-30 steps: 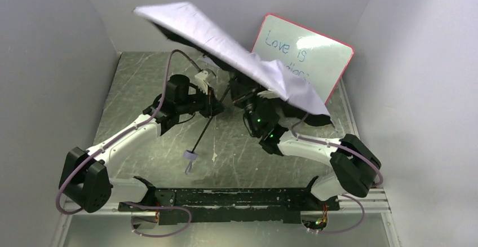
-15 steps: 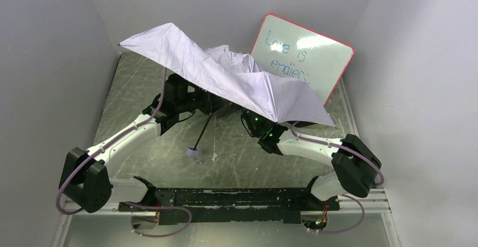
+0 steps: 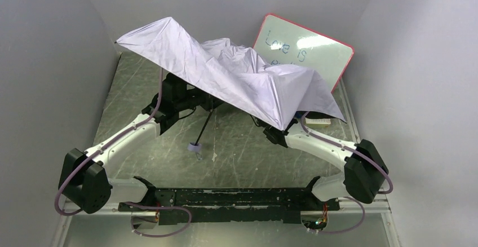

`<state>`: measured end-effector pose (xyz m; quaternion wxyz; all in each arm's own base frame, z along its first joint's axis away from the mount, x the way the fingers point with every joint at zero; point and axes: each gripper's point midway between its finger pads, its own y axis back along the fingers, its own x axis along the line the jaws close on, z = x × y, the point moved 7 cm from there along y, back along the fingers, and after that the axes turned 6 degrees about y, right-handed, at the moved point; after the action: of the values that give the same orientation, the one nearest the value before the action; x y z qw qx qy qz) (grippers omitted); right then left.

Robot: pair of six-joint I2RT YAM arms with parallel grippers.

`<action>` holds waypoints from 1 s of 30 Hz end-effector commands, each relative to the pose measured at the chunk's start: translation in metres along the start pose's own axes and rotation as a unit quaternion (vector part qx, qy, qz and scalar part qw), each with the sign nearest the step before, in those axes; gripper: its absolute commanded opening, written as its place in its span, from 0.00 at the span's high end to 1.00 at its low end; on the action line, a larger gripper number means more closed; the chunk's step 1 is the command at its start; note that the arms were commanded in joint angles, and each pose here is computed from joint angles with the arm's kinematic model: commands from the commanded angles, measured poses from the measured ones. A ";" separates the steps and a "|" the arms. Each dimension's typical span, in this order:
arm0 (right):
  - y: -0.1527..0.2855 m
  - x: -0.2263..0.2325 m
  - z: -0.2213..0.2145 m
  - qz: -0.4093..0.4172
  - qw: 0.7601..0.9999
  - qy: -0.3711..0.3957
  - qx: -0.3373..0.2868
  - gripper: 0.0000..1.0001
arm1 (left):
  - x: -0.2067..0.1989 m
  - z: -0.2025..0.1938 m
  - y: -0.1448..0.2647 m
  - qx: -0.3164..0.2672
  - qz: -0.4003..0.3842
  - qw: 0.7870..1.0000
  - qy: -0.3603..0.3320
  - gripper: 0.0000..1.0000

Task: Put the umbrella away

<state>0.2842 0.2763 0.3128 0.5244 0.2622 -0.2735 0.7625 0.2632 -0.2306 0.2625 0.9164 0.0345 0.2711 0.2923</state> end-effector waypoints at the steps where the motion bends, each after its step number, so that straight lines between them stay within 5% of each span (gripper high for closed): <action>1: 0.003 -0.003 0.017 -0.001 1.000 0.001 -0.009 0.42 | -0.022 0.034 0.007 -0.058 -0.043 0.996 -0.048 0.95; 10: -0.014 -0.006 0.000 0.022 0.997 -0.006 0.076 0.25 | -0.023 0.033 0.006 -0.058 -0.045 0.996 -0.047 0.95; 21: -0.038 -0.001 -0.018 0.036 0.995 -0.027 0.093 0.24 | -0.024 0.032 0.005 -0.056 -0.050 0.996 -0.046 0.95; 25: -0.045 -0.002 -0.023 0.036 0.995 -0.029 0.085 0.32 | -0.024 0.032 0.006 -0.056 -0.048 0.996 -0.048 0.95; 30: -0.047 -0.005 -0.021 0.037 0.997 -0.025 0.067 0.67 | -0.024 0.032 0.005 -0.056 -0.046 0.996 -0.048 0.95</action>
<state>0.3162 0.3077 0.2961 0.4551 0.3190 -0.2206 0.8015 0.2652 -0.2295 0.2627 0.9110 0.0304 0.2751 0.3058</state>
